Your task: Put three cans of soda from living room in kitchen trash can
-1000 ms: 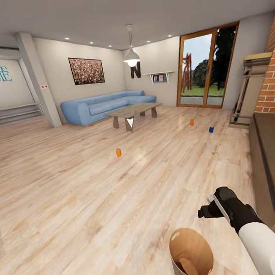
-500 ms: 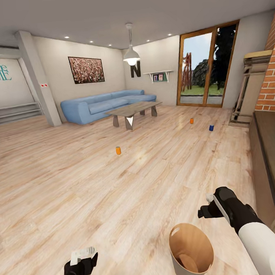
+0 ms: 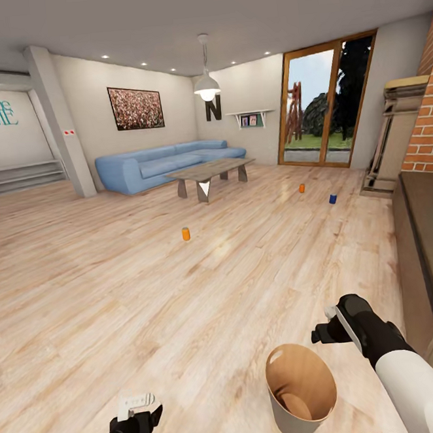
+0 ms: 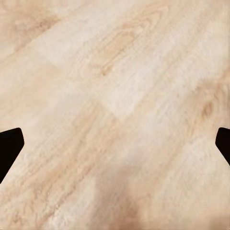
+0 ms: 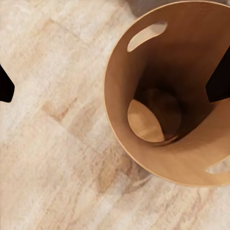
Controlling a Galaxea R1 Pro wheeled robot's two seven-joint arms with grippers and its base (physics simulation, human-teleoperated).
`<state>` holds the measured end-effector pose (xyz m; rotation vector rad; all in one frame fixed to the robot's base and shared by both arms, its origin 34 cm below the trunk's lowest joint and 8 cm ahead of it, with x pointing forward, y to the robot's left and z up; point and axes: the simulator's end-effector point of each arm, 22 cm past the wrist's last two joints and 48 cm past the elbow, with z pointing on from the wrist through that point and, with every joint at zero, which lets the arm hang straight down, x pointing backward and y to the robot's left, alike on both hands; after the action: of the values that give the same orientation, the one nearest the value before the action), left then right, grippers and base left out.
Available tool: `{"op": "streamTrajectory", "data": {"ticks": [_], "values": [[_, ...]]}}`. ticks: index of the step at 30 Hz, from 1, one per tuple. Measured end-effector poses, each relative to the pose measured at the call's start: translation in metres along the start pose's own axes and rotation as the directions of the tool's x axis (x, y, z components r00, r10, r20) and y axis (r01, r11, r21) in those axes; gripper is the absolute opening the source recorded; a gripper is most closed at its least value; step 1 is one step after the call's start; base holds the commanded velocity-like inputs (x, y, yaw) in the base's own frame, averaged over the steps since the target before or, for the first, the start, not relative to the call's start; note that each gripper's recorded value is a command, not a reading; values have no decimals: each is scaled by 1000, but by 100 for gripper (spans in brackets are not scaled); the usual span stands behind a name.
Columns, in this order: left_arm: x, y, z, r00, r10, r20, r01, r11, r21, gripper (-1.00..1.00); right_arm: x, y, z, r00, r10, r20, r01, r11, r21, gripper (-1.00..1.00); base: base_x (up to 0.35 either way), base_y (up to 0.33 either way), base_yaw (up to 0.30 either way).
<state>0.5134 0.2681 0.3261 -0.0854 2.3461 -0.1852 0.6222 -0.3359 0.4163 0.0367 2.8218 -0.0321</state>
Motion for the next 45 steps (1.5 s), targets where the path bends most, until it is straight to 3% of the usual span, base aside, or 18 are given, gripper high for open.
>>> {"op": "streamTrajectory", "data": {"ticks": [33, 45], "values": [[65, 8, 22, 991, -15, -135, 15, 1000, -6, 100, 40, -1, 66, 992, -1, -130, 2, 1000, 4, 100, 0, 0, 0], [65, 8, 22, 991, -14, -134, 13, 1000, -5, 100, 41, -1, 66, 991, -1, -130, 1, 1000, 5, 100, 26, 0, 0]]}}
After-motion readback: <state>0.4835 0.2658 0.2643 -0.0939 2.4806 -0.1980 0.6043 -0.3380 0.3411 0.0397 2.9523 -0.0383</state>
